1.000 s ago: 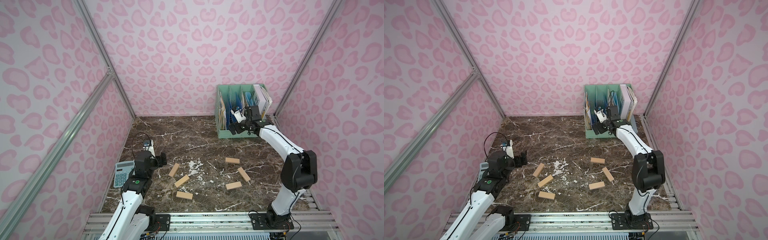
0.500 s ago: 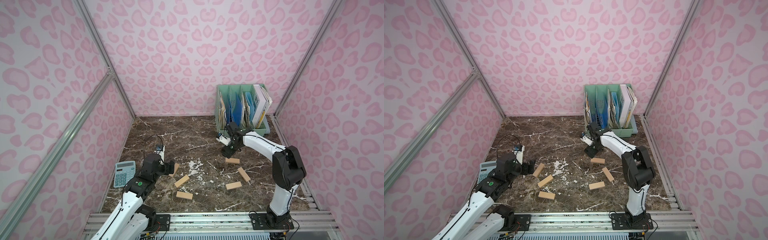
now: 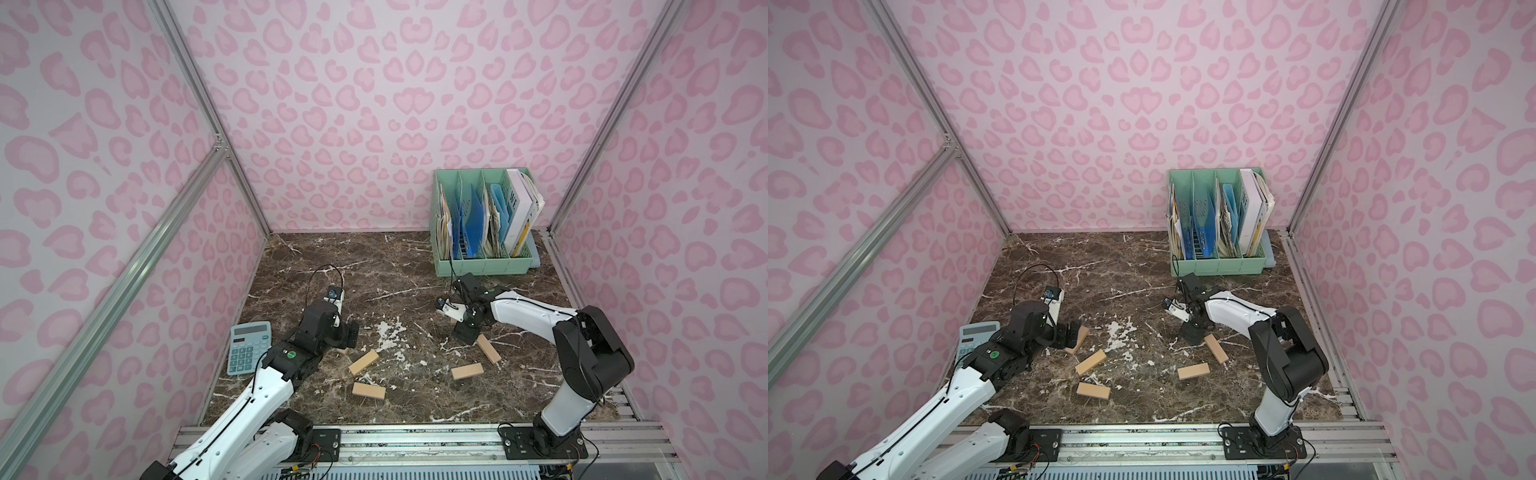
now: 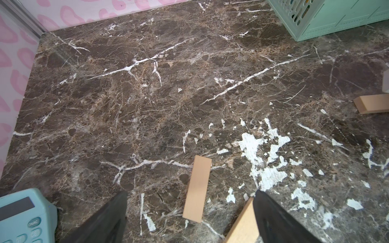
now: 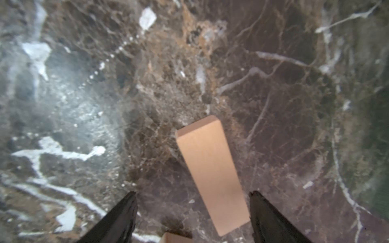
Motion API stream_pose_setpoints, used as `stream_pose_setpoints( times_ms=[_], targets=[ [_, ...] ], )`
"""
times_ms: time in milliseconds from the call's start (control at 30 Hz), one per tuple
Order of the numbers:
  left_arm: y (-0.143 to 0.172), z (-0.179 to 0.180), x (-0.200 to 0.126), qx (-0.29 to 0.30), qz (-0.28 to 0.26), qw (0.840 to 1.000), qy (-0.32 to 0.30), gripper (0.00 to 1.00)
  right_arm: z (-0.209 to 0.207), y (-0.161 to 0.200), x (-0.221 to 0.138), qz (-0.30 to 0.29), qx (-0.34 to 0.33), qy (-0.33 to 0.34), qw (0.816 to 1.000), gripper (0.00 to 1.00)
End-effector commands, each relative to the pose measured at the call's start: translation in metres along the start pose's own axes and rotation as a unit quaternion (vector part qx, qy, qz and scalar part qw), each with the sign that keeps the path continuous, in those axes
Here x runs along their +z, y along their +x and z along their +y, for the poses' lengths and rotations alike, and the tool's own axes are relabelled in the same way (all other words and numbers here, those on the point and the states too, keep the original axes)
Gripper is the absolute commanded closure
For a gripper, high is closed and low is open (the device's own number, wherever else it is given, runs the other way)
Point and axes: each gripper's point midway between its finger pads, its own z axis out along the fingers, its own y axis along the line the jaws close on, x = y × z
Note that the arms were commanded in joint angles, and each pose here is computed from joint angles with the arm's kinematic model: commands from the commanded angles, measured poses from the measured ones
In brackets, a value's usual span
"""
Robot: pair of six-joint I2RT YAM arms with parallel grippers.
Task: Assemble the number 6 with building blocks
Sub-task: Move the building block to the center of the board.
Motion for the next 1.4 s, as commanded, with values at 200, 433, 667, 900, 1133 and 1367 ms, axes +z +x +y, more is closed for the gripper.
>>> stream_pose_setpoints(
  times_ms=[200, 433, 667, 900, 1133, 1367],
  targets=[
    [0.003, 0.005, -0.001, -0.002, 0.002, 1.0, -0.012, 0.03, -0.017, -0.02, 0.005, -0.029, -0.036, -0.008, 0.999, 0.21],
    [0.009, 0.012, -0.006, 0.0, 0.0, 1.0, -0.028, 0.02, 0.003, -0.015, 0.011, -0.027, -0.047, -0.053, 0.997, 0.24],
    [0.017, 0.013, -0.004, -0.005, 0.005, 1.0, -0.03, 0.02, -0.005, -0.007, 0.012, -0.028, -0.03, -0.062, 0.997, 0.26],
    [0.014, 0.017, -0.006, 0.003, -0.004, 0.999, -0.041, 0.02, -0.011, 0.004, 0.014, -0.025, -0.023, -0.063, 0.997, 0.3],
    [0.018, 0.019, -0.005, 0.0, -0.004, 0.999, -0.043, 0.03, -0.005, 0.003, 0.017, -0.027, -0.023, -0.079, 0.996, 0.43],
    [0.016, 0.019, -0.005, -0.004, -0.009, 0.999, -0.046, 0.03, 0.0, -0.004, 0.022, -0.021, -0.027, -0.087, 0.996, 0.75]
  ],
)
